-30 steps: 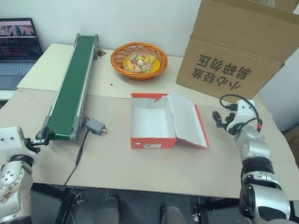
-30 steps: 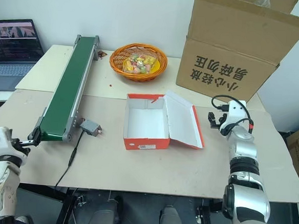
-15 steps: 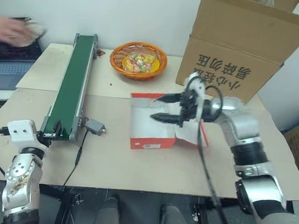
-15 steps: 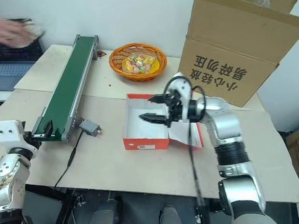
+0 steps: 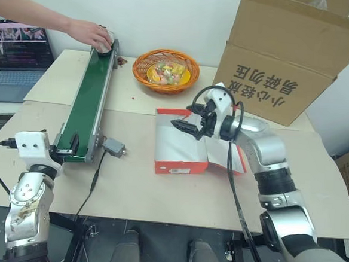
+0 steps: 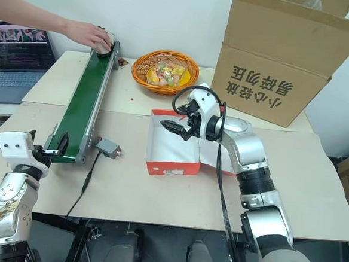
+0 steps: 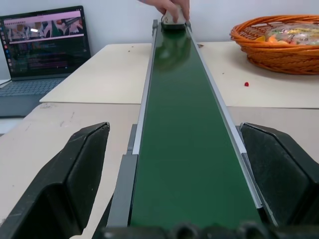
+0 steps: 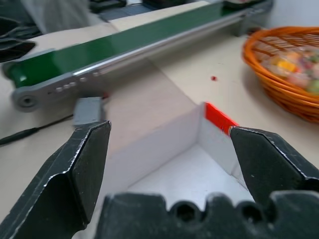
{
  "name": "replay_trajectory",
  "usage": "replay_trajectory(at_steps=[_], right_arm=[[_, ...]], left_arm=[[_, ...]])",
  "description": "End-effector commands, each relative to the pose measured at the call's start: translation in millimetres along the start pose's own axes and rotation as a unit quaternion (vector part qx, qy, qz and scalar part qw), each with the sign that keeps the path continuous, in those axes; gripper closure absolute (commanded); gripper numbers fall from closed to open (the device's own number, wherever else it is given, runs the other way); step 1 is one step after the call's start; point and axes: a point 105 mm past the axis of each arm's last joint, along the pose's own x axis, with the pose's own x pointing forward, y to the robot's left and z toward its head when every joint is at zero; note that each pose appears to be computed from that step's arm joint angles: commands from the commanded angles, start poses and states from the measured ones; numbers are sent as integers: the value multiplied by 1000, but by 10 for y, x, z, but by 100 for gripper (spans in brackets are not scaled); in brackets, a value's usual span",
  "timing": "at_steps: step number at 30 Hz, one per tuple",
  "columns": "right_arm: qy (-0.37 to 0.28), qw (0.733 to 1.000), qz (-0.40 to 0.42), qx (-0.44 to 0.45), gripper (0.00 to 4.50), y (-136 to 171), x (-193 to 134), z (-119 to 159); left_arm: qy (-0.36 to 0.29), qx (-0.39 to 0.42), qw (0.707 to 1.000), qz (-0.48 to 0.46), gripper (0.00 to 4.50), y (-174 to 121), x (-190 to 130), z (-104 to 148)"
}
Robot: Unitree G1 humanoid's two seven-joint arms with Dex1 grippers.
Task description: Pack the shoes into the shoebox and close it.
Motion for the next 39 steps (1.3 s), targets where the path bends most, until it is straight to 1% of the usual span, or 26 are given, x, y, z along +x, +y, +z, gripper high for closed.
replay_trajectory(at_steps=[1, 7, 12, 15, 20, 22, 27, 31, 34, 39], right_arm=[[-23, 999, -38, -18, 5, -3, -85, 155], [-28, 997, -75, -21, 5, 77, -138, 122], [-48, 997, -63, -25, 5, 153, -195, 168], [-34, 997, -57, -36, 5, 158, -247, 101], [-36, 997, -50, -41, 5, 172, -257, 118], [-40, 997, -50, -38, 5, 173, -252, 134], [-43, 997, -53, -36, 5, 164, -249, 145], [-45, 997, -59, -32, 5, 149, -242, 144], [-48, 996, -65, -27, 5, 161, -237, 153], [-49, 997, -61, -21, 5, 204, -232, 145]], left_arm=[[-21, 13, 1000, -4, 0, -44, -2, 135], [-20, 9, 1000, -10, 0, -99, 1, 141], [-19, 7, 1000, -16, 0, -130, 13, 141], [-19, 7, 1000, -17, 0, -133, 30, 151], [-12, -6, 1000, -10, 0, -152, 94, 163], [1, -3, 1000, -9, 0, -178, 129, 150], [20, -53, 998, 0, 0, -194, 203, 157], [55, -15, 998, -2, 0, -218, 257, 103], [54, -6, 998, 10, 0, -187, 267, 121], [56, 7, 998, 7, 0, -225, 252, 110]])
